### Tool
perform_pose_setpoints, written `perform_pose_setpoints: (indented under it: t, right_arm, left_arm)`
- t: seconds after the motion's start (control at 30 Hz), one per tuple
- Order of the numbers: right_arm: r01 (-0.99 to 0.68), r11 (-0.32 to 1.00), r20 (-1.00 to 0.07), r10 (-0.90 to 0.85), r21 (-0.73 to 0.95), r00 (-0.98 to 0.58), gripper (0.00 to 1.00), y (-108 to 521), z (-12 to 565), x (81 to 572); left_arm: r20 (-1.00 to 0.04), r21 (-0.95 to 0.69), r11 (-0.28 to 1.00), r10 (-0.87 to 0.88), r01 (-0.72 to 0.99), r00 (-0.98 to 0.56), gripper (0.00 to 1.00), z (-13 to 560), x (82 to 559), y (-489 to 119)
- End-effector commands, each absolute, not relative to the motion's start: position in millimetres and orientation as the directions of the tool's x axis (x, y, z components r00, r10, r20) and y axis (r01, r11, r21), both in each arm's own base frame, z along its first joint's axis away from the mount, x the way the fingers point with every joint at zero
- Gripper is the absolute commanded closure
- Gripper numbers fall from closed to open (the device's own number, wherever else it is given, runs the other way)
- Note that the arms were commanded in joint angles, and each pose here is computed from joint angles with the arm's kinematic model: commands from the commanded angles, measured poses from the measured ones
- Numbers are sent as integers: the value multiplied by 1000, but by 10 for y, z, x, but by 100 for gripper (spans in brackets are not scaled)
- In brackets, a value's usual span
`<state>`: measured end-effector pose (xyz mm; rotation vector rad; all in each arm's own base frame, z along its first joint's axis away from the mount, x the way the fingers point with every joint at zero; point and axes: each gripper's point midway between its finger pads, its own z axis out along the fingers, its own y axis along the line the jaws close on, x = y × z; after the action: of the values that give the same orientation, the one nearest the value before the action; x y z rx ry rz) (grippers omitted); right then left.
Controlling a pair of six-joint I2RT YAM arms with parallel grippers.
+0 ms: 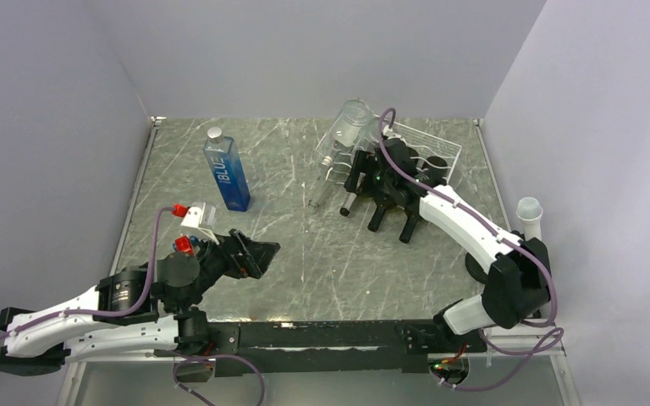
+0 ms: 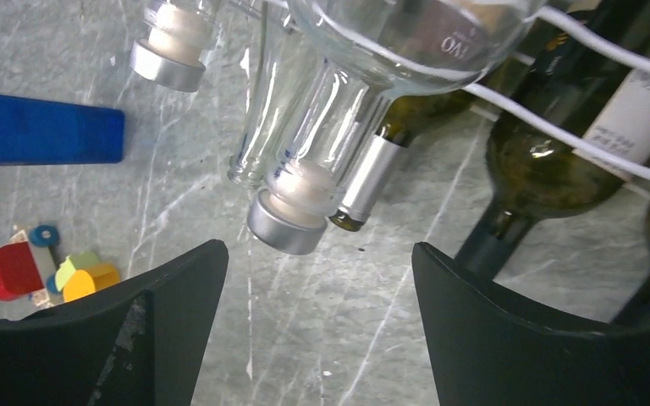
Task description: Put the wine bottle on the wine rack
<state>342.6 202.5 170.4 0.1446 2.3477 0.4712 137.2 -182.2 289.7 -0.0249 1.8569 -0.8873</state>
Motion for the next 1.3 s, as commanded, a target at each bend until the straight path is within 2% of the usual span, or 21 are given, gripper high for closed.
perform_pose_setpoints:
  t: [0.0,0.07,0.27,0.33,0.47,0.57,1.27]
  right_arm:
    - [-19,866,-608,334,499,-720,18,2240,1861,3571]
    - [19,864,-603,366,503,-709,29,2224,1825,3615]
    - [81,858,-586,412,507,-697,37,2253,1749,3775]
    - [85,856,-581,416,510,-700,49,2283,1698,3818]
    - [88,858,-560,405,507,-723,82,2347,1580,3861]
    - [90,856,-543,401,509,-737,98,2393,1505,3872]
    - [48,903,-618,331,427,-713,100,2074,1692,4173]
  left_arm:
    - [-772,-611,705,-428,361,-470,1,2984,1362,-1810]
    - [-770,-613,703,-431,361,-470,1,2979,1358,-1796]
    - [-771,-614,701,-435,362,-465,1,2967,1358,-1767]
    - [-773,-612,703,-433,362,-464,1,2971,1358,-1758]
    - [-770,-612,709,-433,350,-469,1,2965,1356,-1727]
    - [-771,-611,708,-431,354,-469,1,2959,1351,-1725]
    - [-768,-614,709,-435,347,-471,1,2946,1353,-1710]
